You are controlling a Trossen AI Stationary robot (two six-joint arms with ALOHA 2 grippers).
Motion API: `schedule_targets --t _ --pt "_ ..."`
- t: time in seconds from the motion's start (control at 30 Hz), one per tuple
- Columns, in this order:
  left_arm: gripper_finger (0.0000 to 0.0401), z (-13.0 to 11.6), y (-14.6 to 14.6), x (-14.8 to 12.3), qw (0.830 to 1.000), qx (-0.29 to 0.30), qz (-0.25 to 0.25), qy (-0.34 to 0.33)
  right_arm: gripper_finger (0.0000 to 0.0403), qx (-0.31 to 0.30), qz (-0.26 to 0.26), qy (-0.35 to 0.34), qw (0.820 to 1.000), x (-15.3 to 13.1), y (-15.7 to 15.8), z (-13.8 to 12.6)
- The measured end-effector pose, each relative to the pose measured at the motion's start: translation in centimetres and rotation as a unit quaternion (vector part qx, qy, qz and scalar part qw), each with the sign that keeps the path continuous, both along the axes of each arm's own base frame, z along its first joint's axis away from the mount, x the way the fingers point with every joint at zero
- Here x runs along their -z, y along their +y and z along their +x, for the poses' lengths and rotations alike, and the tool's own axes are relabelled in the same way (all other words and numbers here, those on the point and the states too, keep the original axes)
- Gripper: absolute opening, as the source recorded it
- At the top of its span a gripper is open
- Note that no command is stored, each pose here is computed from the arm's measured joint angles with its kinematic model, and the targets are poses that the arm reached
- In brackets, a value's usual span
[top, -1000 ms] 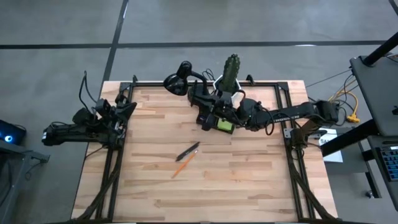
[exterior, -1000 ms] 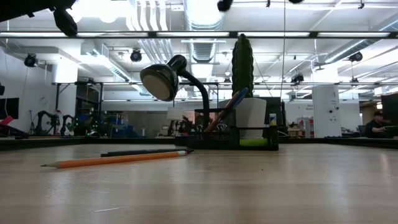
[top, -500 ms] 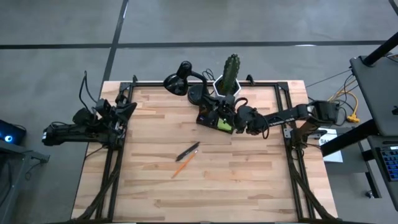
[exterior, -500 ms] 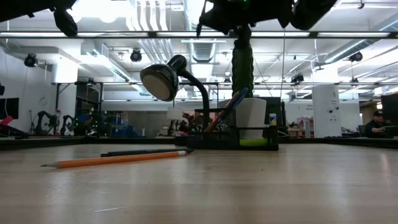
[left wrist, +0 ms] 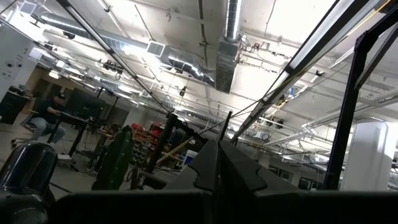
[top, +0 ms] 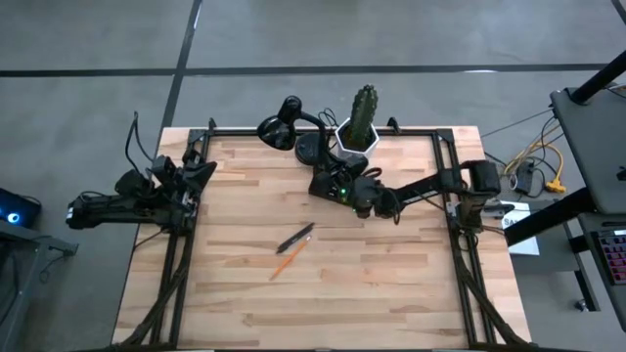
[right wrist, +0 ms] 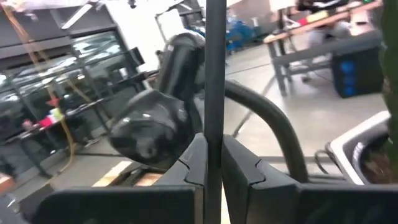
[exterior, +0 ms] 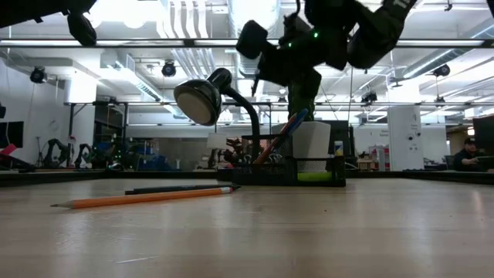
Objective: Pick and place office supplies into organizer
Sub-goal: Put the bottom black pen into the black desk organizer
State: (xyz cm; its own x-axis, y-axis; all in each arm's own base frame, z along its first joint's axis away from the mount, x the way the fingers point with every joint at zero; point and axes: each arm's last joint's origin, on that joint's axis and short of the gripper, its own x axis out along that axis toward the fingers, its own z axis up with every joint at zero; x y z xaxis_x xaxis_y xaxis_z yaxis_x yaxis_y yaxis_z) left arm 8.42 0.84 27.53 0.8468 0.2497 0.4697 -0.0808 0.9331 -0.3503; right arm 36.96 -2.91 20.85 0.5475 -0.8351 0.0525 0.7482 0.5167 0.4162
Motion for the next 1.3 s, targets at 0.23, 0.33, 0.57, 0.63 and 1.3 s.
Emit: schedule_targets --t 0.23,0.33,0.57,0.63,1.3 --pt "0.0000 0.0 0.0 0.0 1.000 0.000 0.000 0.001 0.0013 0.033 0.015 -0.011 0.999 0.3 -0.1 0.7" --pt "0.0000 0.0 0.0 0.0 1.000 0.000 0.000 0.001 0.0013 0.062 0.016 0.003 0.998 -0.1 -0.2 1.1" --pt "0.0000 0.0 0.0 0.0 1.000 0.000 0.000 0.002 0.0013 0.124 0.069 0.015 0.990 0.3 -0.2 1.8" --pt "0.0000 0.0 0.0 0.0 1.000 0.000 0.000 0.002 0.0013 0.142 0.074 0.025 0.987 0.3 0.0 1.9" --pt "0.0000 0.0 0.0 0.0 1.000 0.000 0.000 0.001 0.0013 0.136 0.028 0.120 0.983 4.0 1.6 5.8"
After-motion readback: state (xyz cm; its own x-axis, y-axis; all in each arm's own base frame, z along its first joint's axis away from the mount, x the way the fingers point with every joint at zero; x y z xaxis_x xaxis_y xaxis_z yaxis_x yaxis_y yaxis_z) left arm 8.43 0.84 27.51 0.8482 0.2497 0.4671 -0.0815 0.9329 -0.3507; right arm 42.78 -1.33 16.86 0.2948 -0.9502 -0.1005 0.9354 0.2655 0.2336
